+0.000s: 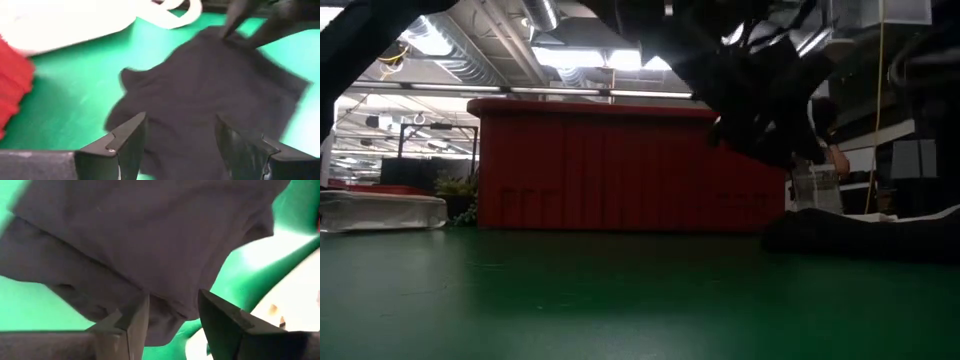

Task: Fold Laundry from Bin
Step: Fold the black underwear shorts, then fold the yellow shirt

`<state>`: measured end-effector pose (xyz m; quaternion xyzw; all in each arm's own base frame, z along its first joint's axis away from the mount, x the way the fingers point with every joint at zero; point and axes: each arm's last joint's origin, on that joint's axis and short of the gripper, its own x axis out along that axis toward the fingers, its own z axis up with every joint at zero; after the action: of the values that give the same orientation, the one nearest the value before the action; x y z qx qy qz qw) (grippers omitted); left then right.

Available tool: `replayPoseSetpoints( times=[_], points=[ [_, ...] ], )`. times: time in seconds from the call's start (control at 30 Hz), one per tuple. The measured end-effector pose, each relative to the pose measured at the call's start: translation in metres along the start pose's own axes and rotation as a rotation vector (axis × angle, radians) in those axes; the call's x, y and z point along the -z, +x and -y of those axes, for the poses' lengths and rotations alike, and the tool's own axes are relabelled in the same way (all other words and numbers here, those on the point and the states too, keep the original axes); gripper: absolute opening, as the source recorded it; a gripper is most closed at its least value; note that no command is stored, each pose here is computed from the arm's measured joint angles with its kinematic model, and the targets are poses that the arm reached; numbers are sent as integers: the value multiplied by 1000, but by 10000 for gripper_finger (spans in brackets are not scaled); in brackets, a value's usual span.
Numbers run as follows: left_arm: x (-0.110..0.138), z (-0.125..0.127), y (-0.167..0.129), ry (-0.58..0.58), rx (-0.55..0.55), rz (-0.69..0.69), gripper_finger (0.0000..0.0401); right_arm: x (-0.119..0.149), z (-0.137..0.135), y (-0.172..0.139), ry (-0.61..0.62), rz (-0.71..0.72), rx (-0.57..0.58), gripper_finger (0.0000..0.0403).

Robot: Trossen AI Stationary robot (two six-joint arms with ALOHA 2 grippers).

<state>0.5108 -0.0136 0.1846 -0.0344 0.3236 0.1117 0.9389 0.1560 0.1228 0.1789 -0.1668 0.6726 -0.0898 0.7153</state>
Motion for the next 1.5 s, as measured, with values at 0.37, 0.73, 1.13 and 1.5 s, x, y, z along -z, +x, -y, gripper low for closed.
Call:
replayPoseSetpoints(
  times=[0.37, 0.73, 1.13, 1.5],
  points=[
    [19, -34, 16, -92, -99, 25, 224, 13, -3, 23, 50, -87, -57, 170],
    [31, -38, 21, -121, -101, 49, 224, 15, -4, 24, 49, -127, -95, 170],
    [-30, -40, -39, -134, -15, 171, 224, 1, 5, -22, 13, -144, -48, 170],
    [-86, -111, -153, -137, -265, 293, 224, -24, 20, -60, -79, 114, 131, 170]
  ],
)
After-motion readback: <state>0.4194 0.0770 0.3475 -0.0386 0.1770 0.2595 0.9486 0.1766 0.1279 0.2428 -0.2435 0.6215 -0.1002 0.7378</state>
